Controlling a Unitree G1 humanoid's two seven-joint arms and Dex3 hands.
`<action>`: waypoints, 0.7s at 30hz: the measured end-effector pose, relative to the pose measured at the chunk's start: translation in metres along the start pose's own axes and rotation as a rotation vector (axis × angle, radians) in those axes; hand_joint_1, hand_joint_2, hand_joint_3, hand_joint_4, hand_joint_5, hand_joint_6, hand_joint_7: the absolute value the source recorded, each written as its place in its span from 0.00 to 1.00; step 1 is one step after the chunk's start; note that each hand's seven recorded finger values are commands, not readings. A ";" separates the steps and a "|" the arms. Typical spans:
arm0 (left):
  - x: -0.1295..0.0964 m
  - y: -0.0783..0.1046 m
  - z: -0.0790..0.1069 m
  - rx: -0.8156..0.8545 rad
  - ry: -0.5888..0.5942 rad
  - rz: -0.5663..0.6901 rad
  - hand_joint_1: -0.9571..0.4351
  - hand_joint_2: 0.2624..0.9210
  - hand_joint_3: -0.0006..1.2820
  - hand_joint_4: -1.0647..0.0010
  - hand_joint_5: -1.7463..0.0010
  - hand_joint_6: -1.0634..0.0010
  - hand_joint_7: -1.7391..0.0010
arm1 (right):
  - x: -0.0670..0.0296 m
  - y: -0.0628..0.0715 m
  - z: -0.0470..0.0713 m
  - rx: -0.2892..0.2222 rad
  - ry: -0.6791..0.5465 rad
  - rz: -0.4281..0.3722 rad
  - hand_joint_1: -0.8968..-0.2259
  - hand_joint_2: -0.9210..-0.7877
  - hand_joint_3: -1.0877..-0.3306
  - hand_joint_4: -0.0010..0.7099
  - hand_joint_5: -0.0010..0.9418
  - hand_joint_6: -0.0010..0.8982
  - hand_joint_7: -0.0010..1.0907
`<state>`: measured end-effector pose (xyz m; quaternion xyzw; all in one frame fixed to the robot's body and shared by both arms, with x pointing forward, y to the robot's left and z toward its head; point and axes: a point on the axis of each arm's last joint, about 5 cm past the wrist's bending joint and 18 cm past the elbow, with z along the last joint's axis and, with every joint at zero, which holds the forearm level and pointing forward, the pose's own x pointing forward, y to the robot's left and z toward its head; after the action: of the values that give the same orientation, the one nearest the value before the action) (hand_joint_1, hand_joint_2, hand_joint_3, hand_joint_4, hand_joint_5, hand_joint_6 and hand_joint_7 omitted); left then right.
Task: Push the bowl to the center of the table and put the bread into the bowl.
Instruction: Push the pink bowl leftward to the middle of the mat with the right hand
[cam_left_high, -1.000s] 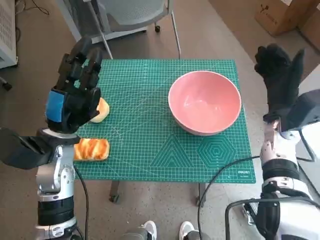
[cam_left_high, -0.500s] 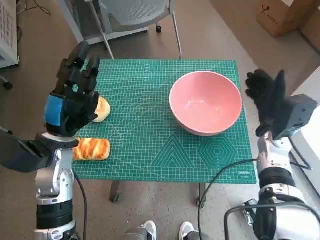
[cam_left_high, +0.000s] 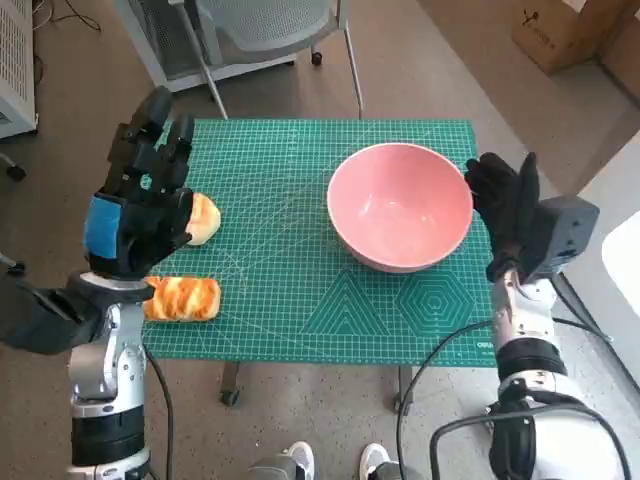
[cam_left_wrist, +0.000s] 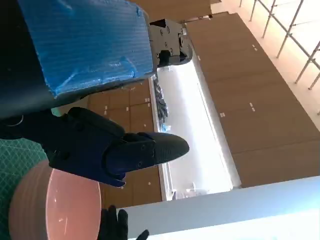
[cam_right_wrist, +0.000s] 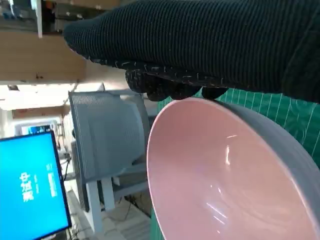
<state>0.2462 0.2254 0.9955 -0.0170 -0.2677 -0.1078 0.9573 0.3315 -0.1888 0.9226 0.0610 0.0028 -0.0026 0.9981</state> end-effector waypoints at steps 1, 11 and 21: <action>-0.001 0.000 0.000 0.001 0.001 0.002 0.18 1.00 0.37 0.96 1.00 1.00 0.81 | 0.0000 0.002 -0.001 0.004 0.004 0.004 0.44 0.00 0.31 0.28 0.01 0.37 0.02; -0.005 0.002 0.001 0.010 0.003 0.012 0.19 1.00 0.38 0.96 1.00 1.00 0.81 | 0.0025 0.020 -0.003 0.036 0.018 0.063 0.45 0.00 0.33 0.26 0.00 0.37 0.02; -0.011 0.005 0.003 0.020 0.003 0.039 0.19 1.00 0.38 0.94 0.99 1.00 0.80 | 0.0065 0.037 0.001 0.052 0.005 0.120 0.47 0.00 0.31 0.27 0.01 0.35 0.02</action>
<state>0.2368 0.2323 0.9928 -0.0125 -0.2669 -0.0866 0.9598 0.3383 -0.1522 0.9280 0.0870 0.0016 0.0574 0.9946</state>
